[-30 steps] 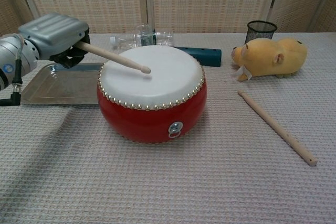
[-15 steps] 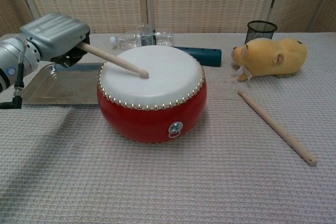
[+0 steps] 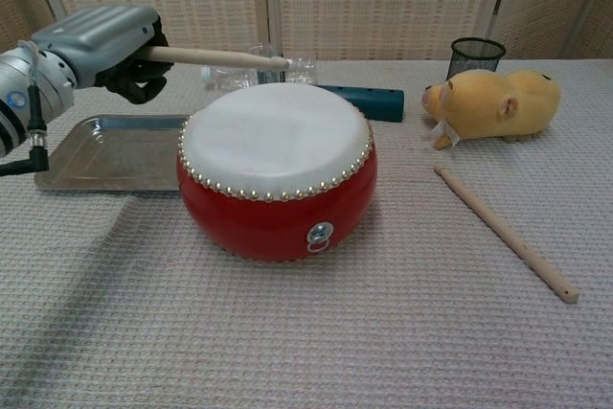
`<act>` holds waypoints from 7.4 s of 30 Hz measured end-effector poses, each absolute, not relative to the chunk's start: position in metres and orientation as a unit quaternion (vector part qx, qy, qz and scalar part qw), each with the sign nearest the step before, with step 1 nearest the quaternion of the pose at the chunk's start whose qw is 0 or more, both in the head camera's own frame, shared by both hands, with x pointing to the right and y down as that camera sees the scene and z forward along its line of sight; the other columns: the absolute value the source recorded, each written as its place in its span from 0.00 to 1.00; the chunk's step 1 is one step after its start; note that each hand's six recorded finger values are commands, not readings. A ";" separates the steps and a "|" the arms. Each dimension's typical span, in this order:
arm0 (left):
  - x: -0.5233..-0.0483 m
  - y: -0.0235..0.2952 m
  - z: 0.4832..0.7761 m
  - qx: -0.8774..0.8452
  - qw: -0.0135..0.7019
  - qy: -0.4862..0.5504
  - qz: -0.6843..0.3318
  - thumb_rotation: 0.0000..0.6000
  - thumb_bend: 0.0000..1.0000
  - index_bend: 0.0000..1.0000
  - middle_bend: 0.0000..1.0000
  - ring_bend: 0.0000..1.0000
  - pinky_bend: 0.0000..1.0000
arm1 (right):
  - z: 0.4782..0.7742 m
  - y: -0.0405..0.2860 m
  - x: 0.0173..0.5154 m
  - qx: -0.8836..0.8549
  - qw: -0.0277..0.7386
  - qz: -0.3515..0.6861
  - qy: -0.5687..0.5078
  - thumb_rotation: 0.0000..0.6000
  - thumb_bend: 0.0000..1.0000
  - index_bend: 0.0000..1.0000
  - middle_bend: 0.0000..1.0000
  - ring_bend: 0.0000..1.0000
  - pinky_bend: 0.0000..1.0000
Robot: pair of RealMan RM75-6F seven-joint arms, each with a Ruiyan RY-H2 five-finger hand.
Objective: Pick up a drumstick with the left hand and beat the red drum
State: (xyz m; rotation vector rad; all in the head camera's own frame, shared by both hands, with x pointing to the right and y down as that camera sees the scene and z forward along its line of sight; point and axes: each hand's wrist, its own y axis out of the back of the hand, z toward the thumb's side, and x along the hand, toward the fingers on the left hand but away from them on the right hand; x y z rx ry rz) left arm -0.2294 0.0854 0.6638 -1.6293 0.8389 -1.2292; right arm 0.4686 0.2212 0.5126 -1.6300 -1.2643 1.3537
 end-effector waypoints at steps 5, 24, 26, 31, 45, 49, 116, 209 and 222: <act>-0.232 0.089 0.678 -0.607 0.535 0.260 -0.527 1.00 0.76 1.00 1.00 1.00 1.00 | 0.512 0.222 0.470 -0.622 0.331 0.518 -0.485 1.00 0.19 0.00 0.10 0.00 0.01; -0.225 0.082 0.670 -0.598 0.545 0.272 -0.520 1.00 0.76 1.00 1.00 1.00 1.00 | 0.513 0.223 0.473 -0.621 0.328 0.520 -0.486 1.00 0.19 0.00 0.10 0.00 0.01; -0.227 0.085 0.678 -0.581 0.572 0.238 -0.528 1.00 0.76 1.00 1.00 1.00 1.00 | 0.513 0.223 0.473 -0.621 0.327 0.520 -0.486 1.00 0.19 0.00 0.10 0.00 0.01; -0.226 0.089 0.682 -0.588 0.565 0.231 -0.531 1.00 0.76 1.00 1.00 1.00 1.00 | 0.513 0.223 0.473 -0.621 0.328 0.520 -0.486 1.00 0.19 0.00 0.10 0.00 0.01; -0.228 0.074 0.668 -0.583 0.553 0.274 -0.529 1.00 0.76 1.00 1.00 1.00 1.00 | 0.514 0.224 0.474 -0.621 0.325 0.521 -0.487 1.00 0.19 0.00 0.10 0.00 0.01; -0.228 0.084 0.681 -0.558 0.599 0.216 -0.532 1.00 0.76 1.00 1.00 1.00 1.00 | 0.514 0.224 0.473 -0.621 0.326 0.521 -0.487 1.00 0.19 0.00 0.10 0.00 0.01; -0.235 0.083 0.681 -0.611 0.504 0.278 -0.543 1.00 0.76 1.00 1.00 1.00 1.00 | 0.538 0.233 0.468 -0.642 0.301 0.558 -0.432 1.00 0.19 0.00 0.10 0.00 0.01; -0.293 0.036 0.764 -0.605 0.351 0.242 -0.672 1.00 0.31 0.00 0.00 0.00 0.11 | 0.541 0.230 0.477 -0.631 0.289 0.569 -0.441 1.00 0.19 0.00 0.10 0.00 0.01; -0.296 0.038 0.750 -0.613 0.346 0.258 -0.661 1.00 0.24 0.00 0.00 0.00 0.07 | 0.540 0.228 0.478 -0.632 0.290 0.566 -0.443 1.00 0.19 0.00 0.10 0.00 0.01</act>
